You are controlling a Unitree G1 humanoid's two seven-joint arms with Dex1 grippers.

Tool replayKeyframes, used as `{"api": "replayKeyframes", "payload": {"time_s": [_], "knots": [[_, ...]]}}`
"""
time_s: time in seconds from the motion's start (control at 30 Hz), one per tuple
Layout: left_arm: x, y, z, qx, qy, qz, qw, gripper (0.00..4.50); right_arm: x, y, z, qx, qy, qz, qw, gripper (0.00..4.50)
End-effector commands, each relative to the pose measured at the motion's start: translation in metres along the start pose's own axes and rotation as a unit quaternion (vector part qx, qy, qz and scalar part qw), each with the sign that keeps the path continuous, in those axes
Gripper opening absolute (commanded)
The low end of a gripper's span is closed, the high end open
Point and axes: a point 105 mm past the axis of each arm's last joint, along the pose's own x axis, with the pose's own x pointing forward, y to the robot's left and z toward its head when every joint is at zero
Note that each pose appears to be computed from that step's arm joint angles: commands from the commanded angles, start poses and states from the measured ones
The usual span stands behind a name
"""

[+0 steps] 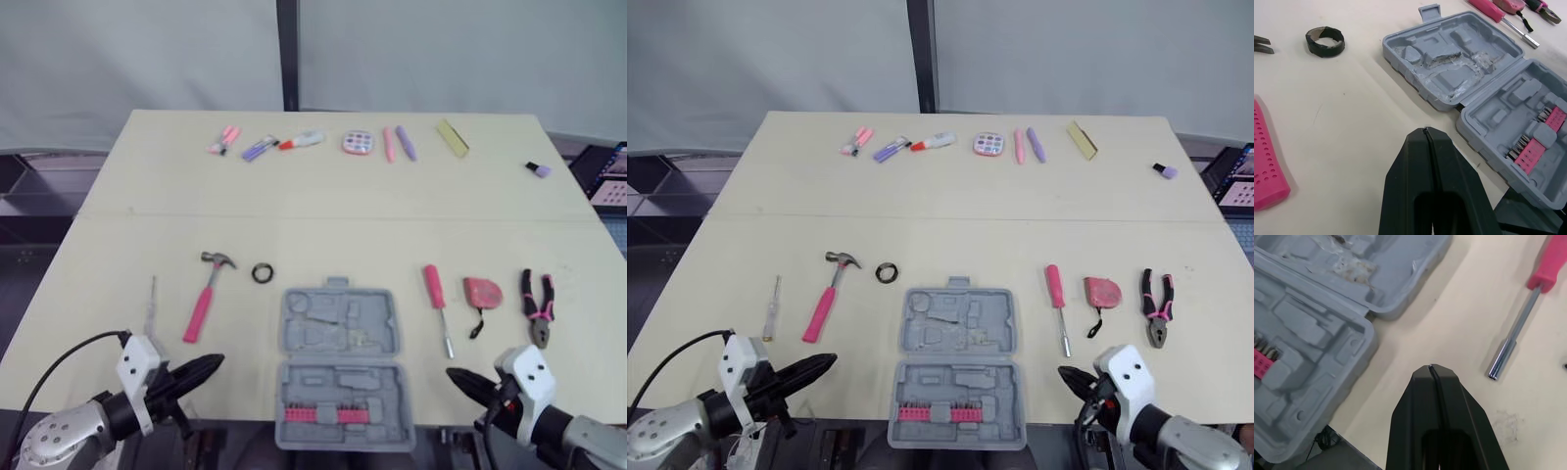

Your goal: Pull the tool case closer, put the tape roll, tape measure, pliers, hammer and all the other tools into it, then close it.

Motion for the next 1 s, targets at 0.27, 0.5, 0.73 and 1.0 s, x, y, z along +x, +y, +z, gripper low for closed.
{"api": "replayKeyframes", "payload": {"time_s": [0.27,0.5,0.73,1.0], "knots": [[0.002,-0.001,-0.004,0.004,-0.003,-0.012,1.0,3.86,0.006,-0.001,0.003,-0.001,-0.003,0.011,1.0,3.89],[0.002,0.0,-0.006,0.012,-0.005,-0.012,1.0,4.47,0.006,0.0,0.003,-0.001,-0.004,0.011,1.0,4.47],[0.006,0.006,0.007,0.002,-0.048,0.011,0.999,4.47,0.002,0.0,0.033,-0.051,-0.036,0.028,0.998,4.47],[0.02,0.01,0.01,0.024,-0.033,0.013,0.999,4.47,-0.002,0.011,0.076,-0.134,-0.179,0.045,0.974,4.47]]}}
